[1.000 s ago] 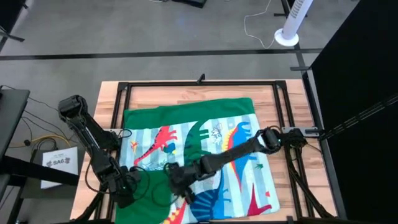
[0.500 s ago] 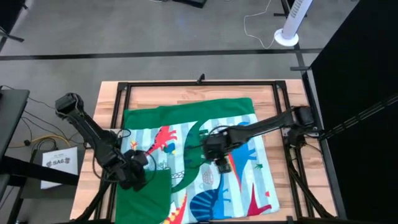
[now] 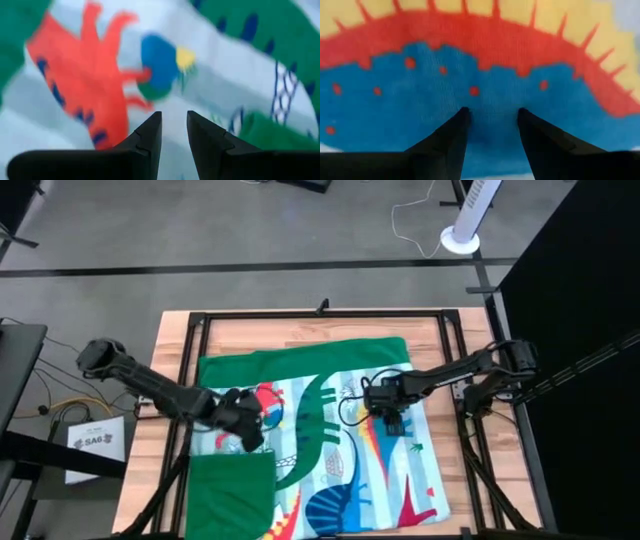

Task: Roll towel
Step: Roll the multicolor dinosaur print towel

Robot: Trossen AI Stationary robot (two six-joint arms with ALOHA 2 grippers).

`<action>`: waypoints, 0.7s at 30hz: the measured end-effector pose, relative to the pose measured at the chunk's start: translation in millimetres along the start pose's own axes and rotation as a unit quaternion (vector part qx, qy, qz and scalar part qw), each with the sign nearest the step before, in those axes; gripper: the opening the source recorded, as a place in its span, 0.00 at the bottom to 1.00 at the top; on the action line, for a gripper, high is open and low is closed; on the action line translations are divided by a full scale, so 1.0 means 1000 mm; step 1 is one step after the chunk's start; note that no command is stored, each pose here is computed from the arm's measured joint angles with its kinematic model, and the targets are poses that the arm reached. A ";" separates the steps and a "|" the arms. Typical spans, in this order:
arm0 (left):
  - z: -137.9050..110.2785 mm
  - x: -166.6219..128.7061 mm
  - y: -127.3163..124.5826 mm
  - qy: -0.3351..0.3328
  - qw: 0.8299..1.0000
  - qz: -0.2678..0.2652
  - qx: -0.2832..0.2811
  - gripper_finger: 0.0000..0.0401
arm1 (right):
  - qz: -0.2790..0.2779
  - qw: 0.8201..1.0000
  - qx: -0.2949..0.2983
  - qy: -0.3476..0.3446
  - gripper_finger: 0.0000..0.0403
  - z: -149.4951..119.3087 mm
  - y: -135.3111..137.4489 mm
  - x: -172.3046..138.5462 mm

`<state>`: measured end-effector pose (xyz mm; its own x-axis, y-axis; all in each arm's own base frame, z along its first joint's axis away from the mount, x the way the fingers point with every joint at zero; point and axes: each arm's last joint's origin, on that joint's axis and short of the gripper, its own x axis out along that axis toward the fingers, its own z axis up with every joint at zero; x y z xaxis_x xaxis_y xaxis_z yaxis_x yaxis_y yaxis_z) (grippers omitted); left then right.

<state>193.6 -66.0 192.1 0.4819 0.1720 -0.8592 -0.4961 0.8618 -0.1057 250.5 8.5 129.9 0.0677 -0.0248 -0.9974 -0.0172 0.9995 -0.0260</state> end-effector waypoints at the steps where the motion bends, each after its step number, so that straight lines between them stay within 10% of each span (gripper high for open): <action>1: 0.005 0.002 0.003 -0.006 1.000 0.003 -0.003 0.19 | 0.001 1.000 0.007 0.007 0.40 -0.005 -0.002 0.003; 13: 0.041 0.017 0.050 -0.012 0.997 0.064 -0.051 0.19 | 0.000 0.990 0.137 0.033 0.40 -0.040 -0.031 -0.015; 21: 0.058 0.024 0.093 0.048 0.987 0.019 -0.153 0.19 | -0.010 0.975 0.204 -0.082 0.40 -0.038 -0.071 -0.052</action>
<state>201.3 45.8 190.5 0.3949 0.1423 -0.9076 -0.7142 0.6690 -0.2059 210.0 -61.5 181.5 0.2224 -0.0746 -0.9721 0.3828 0.9237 0.0167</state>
